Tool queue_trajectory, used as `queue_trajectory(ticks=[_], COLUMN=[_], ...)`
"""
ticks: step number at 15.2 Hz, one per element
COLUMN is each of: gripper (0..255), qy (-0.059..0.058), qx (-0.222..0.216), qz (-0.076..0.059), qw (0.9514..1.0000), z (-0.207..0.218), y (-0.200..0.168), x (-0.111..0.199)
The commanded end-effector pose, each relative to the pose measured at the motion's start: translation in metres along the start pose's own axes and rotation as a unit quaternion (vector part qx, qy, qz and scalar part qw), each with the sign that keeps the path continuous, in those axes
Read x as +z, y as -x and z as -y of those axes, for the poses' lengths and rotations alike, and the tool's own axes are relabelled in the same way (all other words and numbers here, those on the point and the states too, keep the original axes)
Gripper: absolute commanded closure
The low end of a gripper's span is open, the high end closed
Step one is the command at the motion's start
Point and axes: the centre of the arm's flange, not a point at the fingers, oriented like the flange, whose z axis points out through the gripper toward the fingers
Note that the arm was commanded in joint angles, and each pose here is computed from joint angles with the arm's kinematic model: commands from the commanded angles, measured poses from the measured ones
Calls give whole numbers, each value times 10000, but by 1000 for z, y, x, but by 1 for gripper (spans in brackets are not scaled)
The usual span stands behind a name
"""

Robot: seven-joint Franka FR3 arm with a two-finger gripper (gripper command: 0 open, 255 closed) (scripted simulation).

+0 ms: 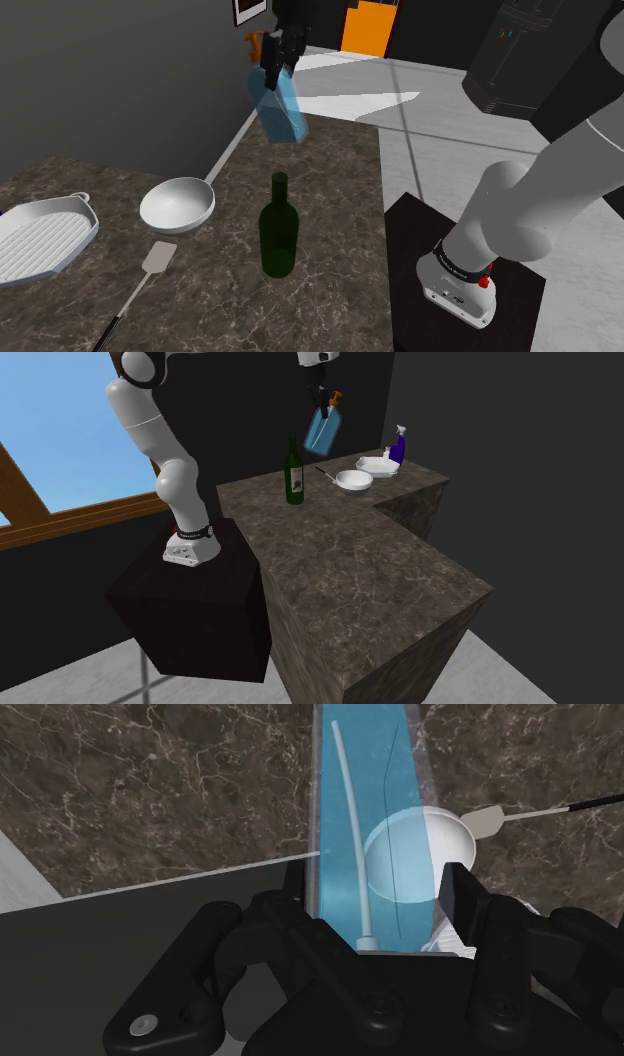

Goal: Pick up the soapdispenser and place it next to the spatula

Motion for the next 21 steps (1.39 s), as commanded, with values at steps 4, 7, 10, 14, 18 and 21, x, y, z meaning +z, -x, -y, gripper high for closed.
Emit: queue_trajectory(ticks=[4,7,10,14,18,21], gripper=[255,255,255,255,255,255], qy=[-4,-4,-4,-4,-4,-4], qx=[8,8,8,8,8,8], qz=[-4,-4,-4,-4,-4,-4], qw=[10000,10000,10000,10000,10000,10000], z=[64,101,137,171,171,171], y=[-23,-37,-51,-63,-58,-55], x=[4,7,10,18,39,54])
